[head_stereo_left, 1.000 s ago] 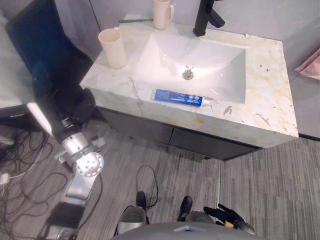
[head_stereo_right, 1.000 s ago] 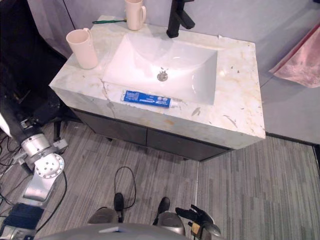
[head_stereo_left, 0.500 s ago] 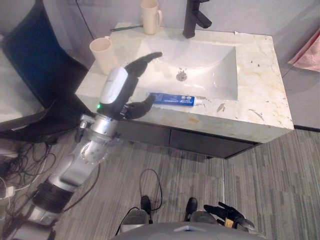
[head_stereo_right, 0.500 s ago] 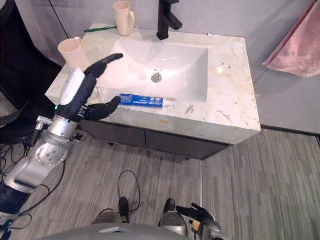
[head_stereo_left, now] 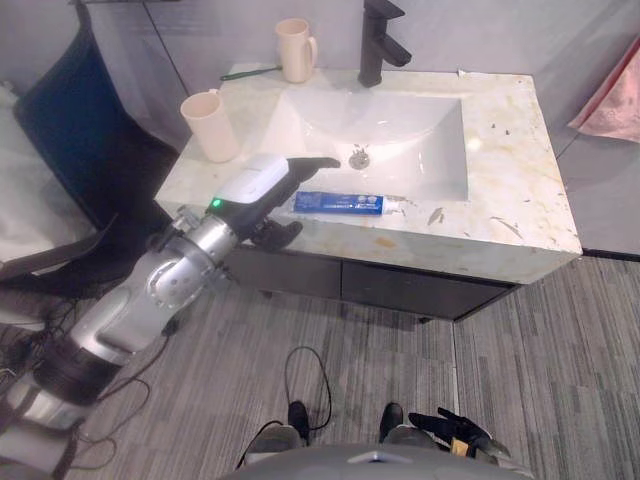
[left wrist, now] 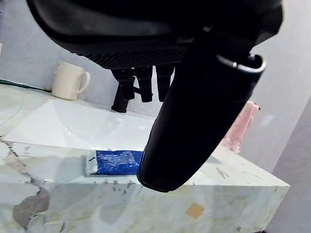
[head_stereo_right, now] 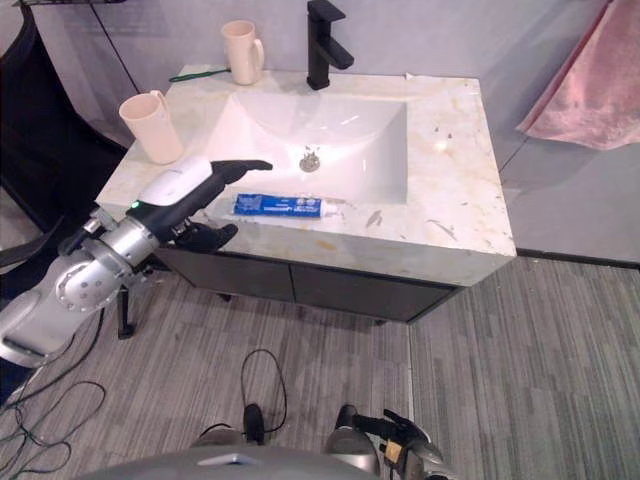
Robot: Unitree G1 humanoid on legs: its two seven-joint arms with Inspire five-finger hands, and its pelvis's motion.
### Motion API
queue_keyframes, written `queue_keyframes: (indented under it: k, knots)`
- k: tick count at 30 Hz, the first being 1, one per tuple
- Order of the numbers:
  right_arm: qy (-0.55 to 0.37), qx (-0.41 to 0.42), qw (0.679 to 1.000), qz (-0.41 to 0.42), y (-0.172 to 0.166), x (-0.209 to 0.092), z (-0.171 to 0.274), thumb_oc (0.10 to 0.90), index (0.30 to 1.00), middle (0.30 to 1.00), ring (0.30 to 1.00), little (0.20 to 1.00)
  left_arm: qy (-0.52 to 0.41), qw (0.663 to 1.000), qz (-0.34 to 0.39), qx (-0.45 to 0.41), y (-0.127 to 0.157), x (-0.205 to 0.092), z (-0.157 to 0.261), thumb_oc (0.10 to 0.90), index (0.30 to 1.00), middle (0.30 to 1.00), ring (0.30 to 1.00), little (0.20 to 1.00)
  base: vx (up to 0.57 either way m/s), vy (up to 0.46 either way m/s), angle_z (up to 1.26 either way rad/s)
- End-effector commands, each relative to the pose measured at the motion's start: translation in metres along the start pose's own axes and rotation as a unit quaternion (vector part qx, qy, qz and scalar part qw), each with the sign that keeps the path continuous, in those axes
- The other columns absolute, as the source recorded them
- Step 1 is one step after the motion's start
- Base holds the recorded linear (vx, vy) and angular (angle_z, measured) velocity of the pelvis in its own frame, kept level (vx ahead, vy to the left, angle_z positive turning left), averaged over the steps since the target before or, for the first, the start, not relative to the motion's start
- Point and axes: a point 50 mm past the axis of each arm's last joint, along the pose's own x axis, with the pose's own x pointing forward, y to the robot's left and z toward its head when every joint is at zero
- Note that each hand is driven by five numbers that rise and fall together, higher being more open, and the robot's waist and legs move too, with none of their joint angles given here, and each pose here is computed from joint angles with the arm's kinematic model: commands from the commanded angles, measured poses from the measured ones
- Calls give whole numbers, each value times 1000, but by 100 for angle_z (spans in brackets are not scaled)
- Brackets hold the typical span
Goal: Organize the bathroom.
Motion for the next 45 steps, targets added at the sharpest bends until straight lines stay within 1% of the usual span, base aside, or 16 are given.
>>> queue_keyframes:
  k: [1,6,12,14,17,28,36,45]
  knots:
    - [19,-18,999,-33,-23,-1,-3,800,900,900,900,900,-89,991,90,42,52,26,31,800,900,900,900,900,40,-5,-4]
    - [25,-13,999,-39,-26,-2,-8,800,900,900,900,900,-76,992,86,49,58,32,28,800,900,900,900,900,32,-3,-5]
    - [24,-7,999,-42,-29,-3,-6,800,900,900,900,900,-45,997,34,53,55,41,21,800,900,900,900,900,36,-3,-4]
    - [20,-8,999,-43,-30,-2,-3,800,900,900,900,900,-15,998,10,55,51,44,15,800,900,900,900,900,16,2,-3]
    - [18,-7,999,-43,-30,-2,0,800,900,900,900,900,-3,998,-3,58,48,46,11,800,900,900,900,900,13,-2,-1]
    - [13,-7,999,-43,-32,-3,1,800,900,900,900,900,12,996,11,87,48,51,6,800,900,900,900,900,41,-2,-1]
    - [14,-7,999,-47,-35,-3,0,800,900,900,900,900,28,996,-10,81,46,56,1,800,900,900,900,900,42,5,0]
    - [12,-11,999,-47,-35,-4,0,800,900,900,900,900,33,995,0,92,49,63,2,800,900,900,900,900,37,5,-1]
